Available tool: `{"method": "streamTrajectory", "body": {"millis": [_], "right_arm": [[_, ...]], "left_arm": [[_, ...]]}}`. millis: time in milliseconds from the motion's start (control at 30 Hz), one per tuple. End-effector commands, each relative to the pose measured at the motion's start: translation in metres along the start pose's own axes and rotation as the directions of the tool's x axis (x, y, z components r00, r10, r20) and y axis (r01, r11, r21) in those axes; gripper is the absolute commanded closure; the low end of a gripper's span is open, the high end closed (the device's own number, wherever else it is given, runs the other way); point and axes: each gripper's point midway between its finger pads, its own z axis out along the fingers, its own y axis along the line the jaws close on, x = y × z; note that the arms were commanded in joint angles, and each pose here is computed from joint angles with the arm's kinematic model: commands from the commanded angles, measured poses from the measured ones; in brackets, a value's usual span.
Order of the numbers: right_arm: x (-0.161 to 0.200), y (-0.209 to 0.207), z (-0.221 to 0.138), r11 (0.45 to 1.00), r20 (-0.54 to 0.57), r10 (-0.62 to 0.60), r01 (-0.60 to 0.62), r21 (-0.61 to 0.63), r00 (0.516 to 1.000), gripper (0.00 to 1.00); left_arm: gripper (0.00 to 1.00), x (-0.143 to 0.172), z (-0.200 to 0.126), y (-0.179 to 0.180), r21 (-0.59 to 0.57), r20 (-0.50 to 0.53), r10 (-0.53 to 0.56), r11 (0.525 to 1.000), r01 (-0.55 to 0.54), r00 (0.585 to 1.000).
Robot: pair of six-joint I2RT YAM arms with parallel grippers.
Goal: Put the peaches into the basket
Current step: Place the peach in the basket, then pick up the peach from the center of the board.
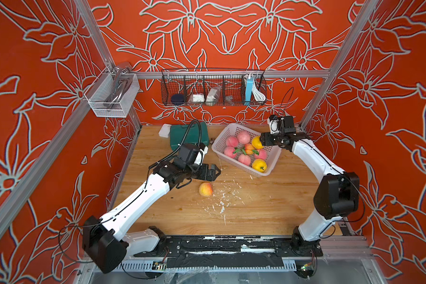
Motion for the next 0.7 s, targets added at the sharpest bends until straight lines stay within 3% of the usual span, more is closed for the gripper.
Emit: {"method": "streamTrajectory", "body": {"millis": [0,400,467,667], "right_arm": [[0.02,0.024,-0.024,0.999,-0.021,-0.045,0.045,-0.03,0.999,0.21],[0.085,0.11,-0.101,0.958,0.04,-0.16,0.164,-0.233,0.986,0.06],[0.098,0.114,-0.104,0.953,0.029,-0.153,0.155,-0.261,0.988,0.01],[0.131,0.116,-0.108,0.944,-0.027,-0.135,0.12,-0.307,0.99,0.01]], "left_arm": [[0.01,0.021,-0.012,0.012,-0.046,-0.02,0.002,0.999,-0.003,1.0],[0.01,0.063,0.002,0.045,-0.152,-0.073,-0.106,0.984,0.094,0.992],[0.01,0.067,0.009,0.048,-0.16,-0.087,-0.112,0.982,0.097,0.99],[0.01,0.073,0.028,0.06,-0.2,-0.1,-0.134,0.973,0.112,0.986]]}}
